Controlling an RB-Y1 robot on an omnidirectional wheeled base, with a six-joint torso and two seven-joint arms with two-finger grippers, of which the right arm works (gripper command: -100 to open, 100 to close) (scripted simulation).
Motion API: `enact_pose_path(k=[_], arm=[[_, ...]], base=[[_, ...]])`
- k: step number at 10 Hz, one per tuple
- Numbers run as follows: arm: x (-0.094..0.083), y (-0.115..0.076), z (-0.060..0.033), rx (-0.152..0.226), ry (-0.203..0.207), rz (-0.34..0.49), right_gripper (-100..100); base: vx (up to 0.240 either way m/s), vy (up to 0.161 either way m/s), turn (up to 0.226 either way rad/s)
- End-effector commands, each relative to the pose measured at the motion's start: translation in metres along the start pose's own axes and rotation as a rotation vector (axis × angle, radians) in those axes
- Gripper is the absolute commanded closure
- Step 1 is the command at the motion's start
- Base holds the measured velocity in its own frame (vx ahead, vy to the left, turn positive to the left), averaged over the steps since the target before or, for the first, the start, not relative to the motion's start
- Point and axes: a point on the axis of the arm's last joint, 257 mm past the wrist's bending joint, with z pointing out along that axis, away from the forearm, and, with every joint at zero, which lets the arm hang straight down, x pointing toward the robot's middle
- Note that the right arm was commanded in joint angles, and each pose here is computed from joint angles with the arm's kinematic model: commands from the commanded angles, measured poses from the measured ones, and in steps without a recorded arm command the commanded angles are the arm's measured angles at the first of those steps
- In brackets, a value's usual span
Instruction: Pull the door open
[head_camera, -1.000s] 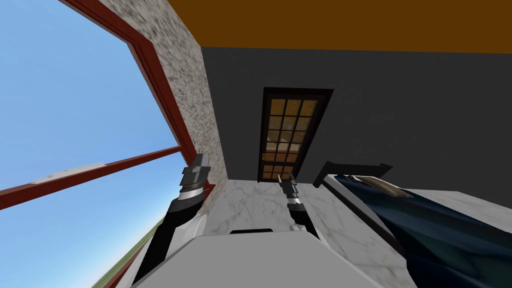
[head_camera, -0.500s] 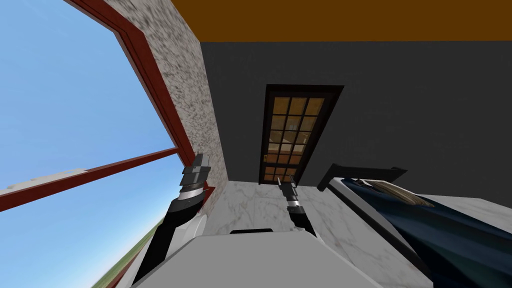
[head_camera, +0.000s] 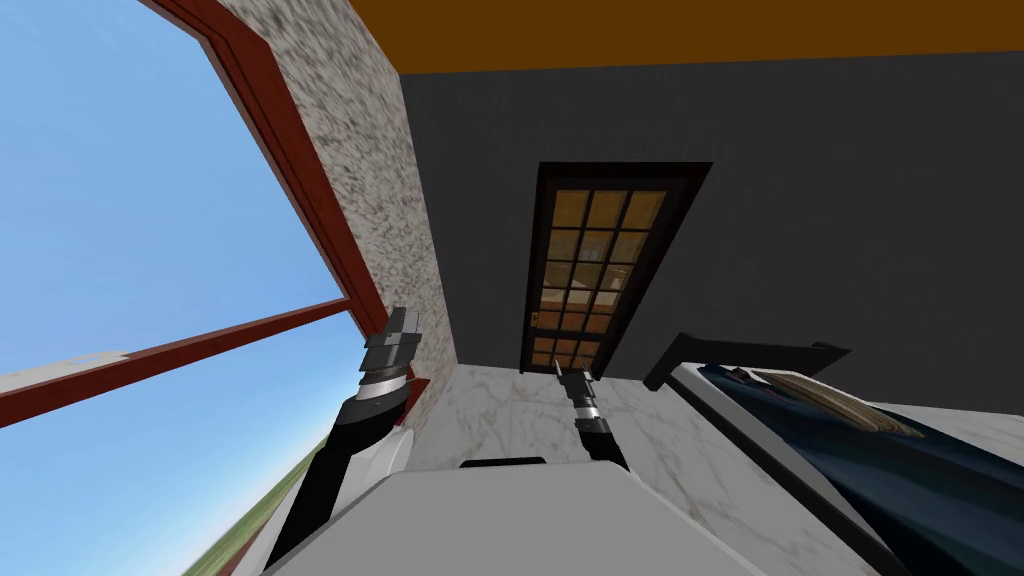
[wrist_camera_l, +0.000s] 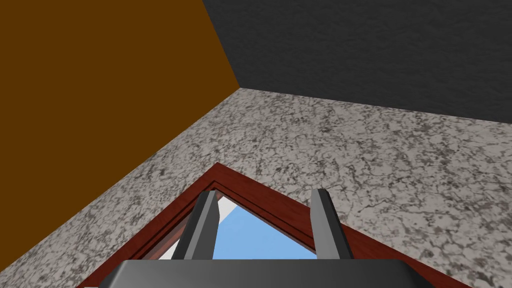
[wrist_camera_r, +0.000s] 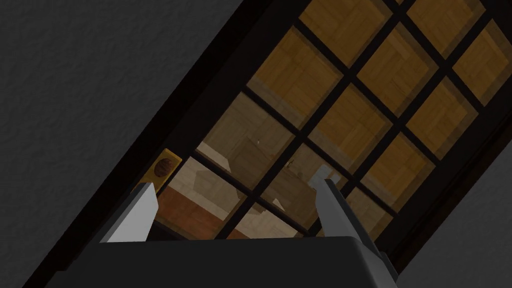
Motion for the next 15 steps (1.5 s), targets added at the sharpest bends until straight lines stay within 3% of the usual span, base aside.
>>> enact_pose_path(k=[1,15], arm=[[-0.009,-0.003,-0.0056,0.006,-0.014,0.039,-100],[-0.081,-0.026,-0.0500,0.021,-0.149,0.330,-100]], base=[[0.106,0.034,0.035],[0.103,0.016,0.033]])
